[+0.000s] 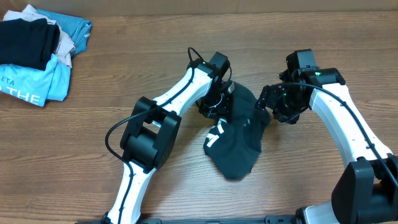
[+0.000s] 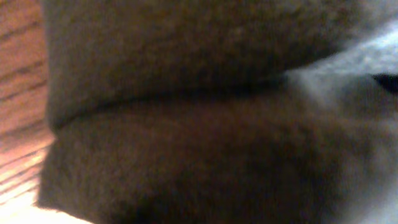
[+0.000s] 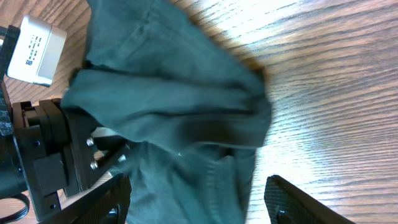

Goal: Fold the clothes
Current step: 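Lift the bundle with the left gripper and carry it to the upper-left stack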

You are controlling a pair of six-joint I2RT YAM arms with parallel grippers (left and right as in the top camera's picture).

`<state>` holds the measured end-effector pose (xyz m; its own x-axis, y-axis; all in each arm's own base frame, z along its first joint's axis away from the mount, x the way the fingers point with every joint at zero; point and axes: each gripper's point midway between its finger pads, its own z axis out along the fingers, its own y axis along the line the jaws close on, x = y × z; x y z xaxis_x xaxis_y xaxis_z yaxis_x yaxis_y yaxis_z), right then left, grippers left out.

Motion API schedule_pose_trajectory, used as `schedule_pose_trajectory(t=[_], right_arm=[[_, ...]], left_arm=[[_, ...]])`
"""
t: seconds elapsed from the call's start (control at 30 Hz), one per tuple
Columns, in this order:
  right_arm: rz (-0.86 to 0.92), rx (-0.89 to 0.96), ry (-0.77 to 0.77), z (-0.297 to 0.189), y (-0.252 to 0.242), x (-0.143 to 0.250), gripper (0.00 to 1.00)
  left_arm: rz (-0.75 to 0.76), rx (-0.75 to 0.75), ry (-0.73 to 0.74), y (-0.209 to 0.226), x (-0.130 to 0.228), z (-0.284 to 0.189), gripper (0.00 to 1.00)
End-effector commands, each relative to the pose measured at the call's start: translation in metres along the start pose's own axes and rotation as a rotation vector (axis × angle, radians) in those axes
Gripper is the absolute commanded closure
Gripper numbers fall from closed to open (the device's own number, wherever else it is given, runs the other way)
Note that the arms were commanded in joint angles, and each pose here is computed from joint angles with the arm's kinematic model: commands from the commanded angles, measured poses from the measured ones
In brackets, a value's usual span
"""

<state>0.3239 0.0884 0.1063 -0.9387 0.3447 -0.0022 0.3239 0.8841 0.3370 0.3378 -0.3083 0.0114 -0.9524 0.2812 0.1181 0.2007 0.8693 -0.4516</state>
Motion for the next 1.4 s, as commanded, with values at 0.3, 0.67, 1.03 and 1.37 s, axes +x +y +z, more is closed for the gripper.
schedule_pose_trajectory(t=[0.3,0.67,1.03,1.37], right_arm=[[0.013,0.002,0.018,0.002,-0.002,0.004,0.27],[0.016,0.012,0.037,0.002,-0.005,0.009,0.27],[0.022,0.024,0.051,0.001,-0.007,0.012,0.27],[0.031,0.037,0.077,0.001,-0.011,0.019,0.27]], left_arm=[[-0.294,0.035,-0.281,0.095,-0.082,-0.054,0.96],[-0.386,-0.088,-0.629,0.22,-0.111,-0.264,0.96],[-0.593,-0.138,-1.051,0.3,-0.034,-0.472,0.96],[-1.132,-0.079,-1.228,0.409,0.079,-0.529,0.96]])
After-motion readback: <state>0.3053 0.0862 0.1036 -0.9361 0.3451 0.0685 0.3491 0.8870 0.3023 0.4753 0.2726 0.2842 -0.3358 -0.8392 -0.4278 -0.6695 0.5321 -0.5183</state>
